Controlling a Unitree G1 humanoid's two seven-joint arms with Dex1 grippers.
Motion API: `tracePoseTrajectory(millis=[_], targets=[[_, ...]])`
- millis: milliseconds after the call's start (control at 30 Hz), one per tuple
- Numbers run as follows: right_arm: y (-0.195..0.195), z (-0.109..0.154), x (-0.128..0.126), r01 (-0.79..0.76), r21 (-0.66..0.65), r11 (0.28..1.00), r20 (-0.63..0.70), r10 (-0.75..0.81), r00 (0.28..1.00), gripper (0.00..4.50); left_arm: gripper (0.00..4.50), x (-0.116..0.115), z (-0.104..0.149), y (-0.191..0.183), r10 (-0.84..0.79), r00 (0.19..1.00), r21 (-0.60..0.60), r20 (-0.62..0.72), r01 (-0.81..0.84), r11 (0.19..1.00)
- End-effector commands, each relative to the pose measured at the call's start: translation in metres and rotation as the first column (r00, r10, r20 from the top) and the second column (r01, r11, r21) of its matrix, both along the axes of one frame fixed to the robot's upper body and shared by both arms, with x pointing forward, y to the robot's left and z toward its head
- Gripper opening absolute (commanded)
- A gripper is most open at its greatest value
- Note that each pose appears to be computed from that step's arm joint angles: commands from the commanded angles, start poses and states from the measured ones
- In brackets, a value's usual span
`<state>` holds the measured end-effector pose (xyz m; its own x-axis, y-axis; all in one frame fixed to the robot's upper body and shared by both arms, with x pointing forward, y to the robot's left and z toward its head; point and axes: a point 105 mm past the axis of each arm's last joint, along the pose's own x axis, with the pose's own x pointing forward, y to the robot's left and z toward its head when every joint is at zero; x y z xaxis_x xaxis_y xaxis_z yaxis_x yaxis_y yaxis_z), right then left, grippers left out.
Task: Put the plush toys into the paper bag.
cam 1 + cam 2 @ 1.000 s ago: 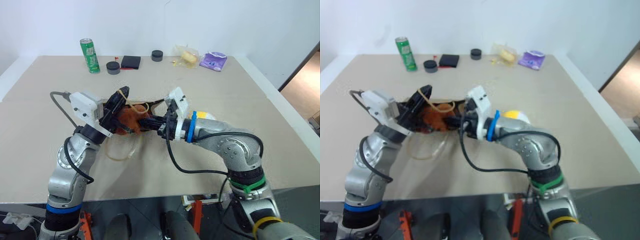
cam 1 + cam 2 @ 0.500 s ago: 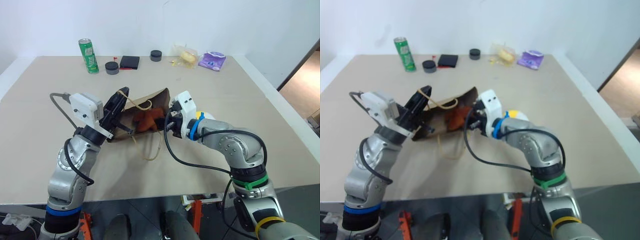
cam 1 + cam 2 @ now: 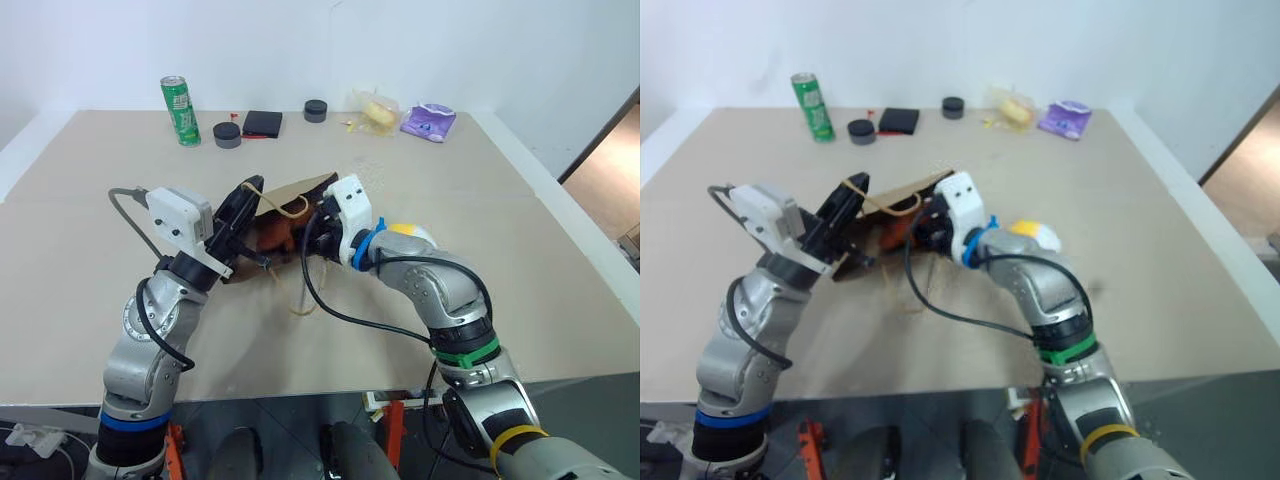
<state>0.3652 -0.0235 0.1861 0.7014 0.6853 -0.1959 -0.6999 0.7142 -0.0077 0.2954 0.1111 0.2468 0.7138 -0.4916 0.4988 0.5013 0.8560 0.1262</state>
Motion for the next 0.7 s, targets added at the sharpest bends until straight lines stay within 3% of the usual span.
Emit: tracePoseTrajectory(millis=[33, 133, 267, 333, 433, 600, 700], targets=[[-0.014, 0.046, -0.023, -0.078, 0.049, 0.996, 0.148, 0.070, 0.986, 3.59, 0.00, 0.000, 0.010, -0.001, -0.002, 1.000, -0.021, 0.027, 0.002, 1.000], [-0.027, 0.062, -0.045, -0.160, 0.041, 0.986, 0.201, 0.149, 0.968, 4.34, 0.00, 0.003, 0.010, -0.001, -0.006, 1.000, -0.028, 0.020, 0.007, 1.000], [-0.059, 0.073, -0.069, -0.221, 0.021, 0.975, 0.230, 0.210, 0.950, 4.34, 0.00, 0.005, 0.009, -0.003, -0.020, 1.000, -0.030, 0.015, 0.021, 0.999], [-0.103, 0.060, -0.043, 0.000, -0.023, 1.000, 0.168, 0.004, 0.986, 4.34, 0.00, 0.007, 0.009, -0.004, -0.026, 1.000, -0.032, 0.011, 0.026, 0.999], [-0.157, 0.027, -0.016, 0.256, -0.139, 0.957, 0.086, -0.245, 0.966, 4.34, 0.00, 0.009, 0.009, -0.004, -0.036, 0.999, -0.037, 0.006, 0.036, 0.999], [-0.196, -0.027, 0.011, 0.424, -0.233, 0.875, 0.008, -0.434, 0.901, 4.34, 0.00, 0.012, 0.010, -0.007, -0.054, 0.999, -0.046, -0.002, 0.053, 0.998], [-0.190, -0.035, 0.024, 0.425, -0.158, 0.891, -0.025, -0.434, 0.901, 4.34, 0.00, 0.015, 0.011, -0.006, -0.057, 0.998, -0.055, -0.009, 0.056, 0.997]])
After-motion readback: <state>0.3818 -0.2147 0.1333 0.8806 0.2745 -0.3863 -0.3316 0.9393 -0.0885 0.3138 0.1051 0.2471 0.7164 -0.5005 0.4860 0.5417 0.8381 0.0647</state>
